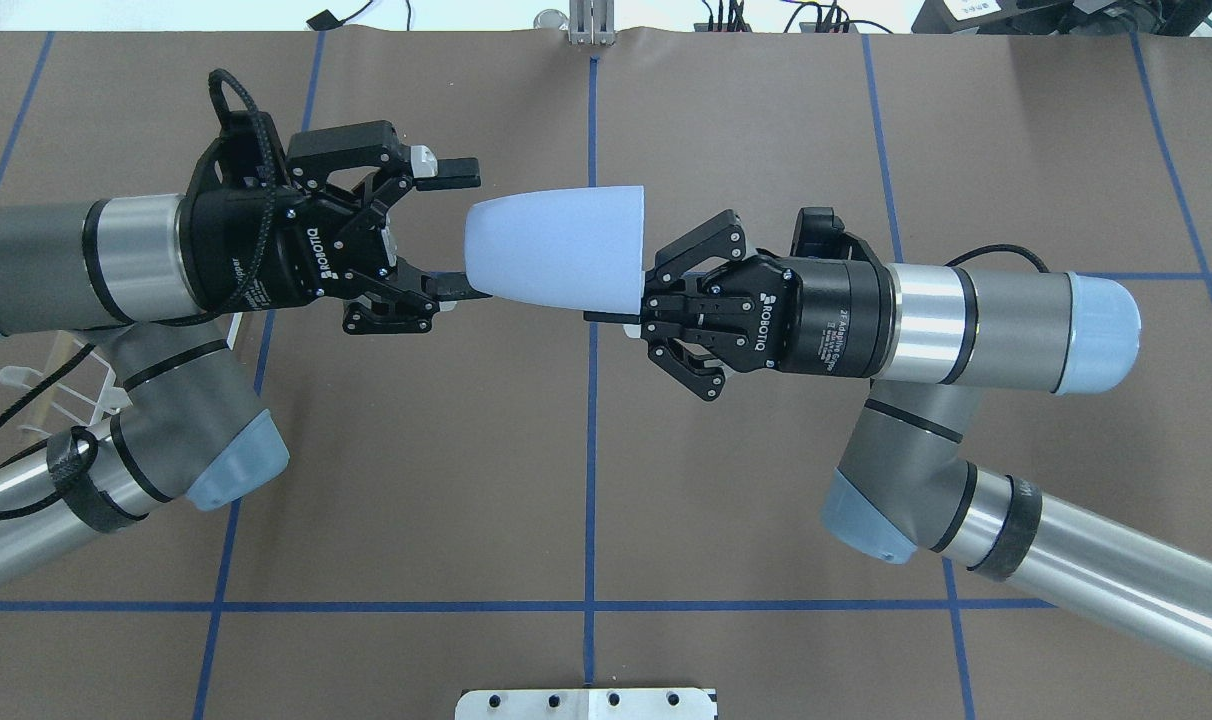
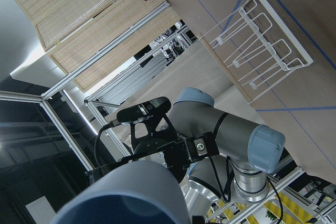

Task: Hang cup on cup holder
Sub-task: 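Close the left gripper on the cup's base held by the right gripper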

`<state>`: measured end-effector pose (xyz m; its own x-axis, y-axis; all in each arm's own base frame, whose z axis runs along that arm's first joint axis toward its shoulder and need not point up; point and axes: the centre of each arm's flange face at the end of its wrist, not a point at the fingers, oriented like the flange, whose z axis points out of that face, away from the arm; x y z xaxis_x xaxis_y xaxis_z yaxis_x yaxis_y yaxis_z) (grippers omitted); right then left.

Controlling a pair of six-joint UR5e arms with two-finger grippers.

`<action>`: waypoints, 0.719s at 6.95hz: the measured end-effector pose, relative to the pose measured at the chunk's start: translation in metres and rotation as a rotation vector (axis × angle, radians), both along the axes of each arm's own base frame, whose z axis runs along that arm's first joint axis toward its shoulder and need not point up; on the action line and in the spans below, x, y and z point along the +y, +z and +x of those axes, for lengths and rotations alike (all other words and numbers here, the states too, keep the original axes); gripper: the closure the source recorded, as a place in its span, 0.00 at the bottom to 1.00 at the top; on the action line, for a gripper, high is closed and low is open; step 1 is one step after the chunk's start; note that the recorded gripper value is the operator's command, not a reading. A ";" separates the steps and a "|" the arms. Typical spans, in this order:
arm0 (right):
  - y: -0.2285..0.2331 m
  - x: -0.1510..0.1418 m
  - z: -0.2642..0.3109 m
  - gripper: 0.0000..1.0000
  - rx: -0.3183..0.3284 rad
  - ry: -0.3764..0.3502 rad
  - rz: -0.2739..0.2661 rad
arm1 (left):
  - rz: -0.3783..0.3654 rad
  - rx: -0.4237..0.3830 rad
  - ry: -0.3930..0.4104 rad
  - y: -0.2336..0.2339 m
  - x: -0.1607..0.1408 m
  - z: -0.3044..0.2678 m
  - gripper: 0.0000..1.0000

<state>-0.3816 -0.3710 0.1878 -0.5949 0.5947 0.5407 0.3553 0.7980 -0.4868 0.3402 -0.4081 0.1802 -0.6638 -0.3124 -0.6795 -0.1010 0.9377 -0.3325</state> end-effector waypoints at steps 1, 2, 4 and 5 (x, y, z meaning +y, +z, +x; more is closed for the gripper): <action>0.000 0.001 -0.001 1.00 -0.001 -0.001 -0.002 | 0.003 0.005 0.008 -0.003 0.002 0.003 0.03; 0.000 0.001 -0.002 1.00 -0.003 0.000 -0.004 | 0.003 0.008 0.016 -0.005 0.005 0.006 0.03; 0.000 0.002 -0.003 1.00 -0.005 -0.001 -0.007 | 0.004 0.013 0.033 -0.006 0.011 0.010 0.03; 0.000 0.002 -0.004 1.00 -0.004 -0.002 -0.007 | 0.002 0.018 0.042 -0.008 0.014 0.011 0.07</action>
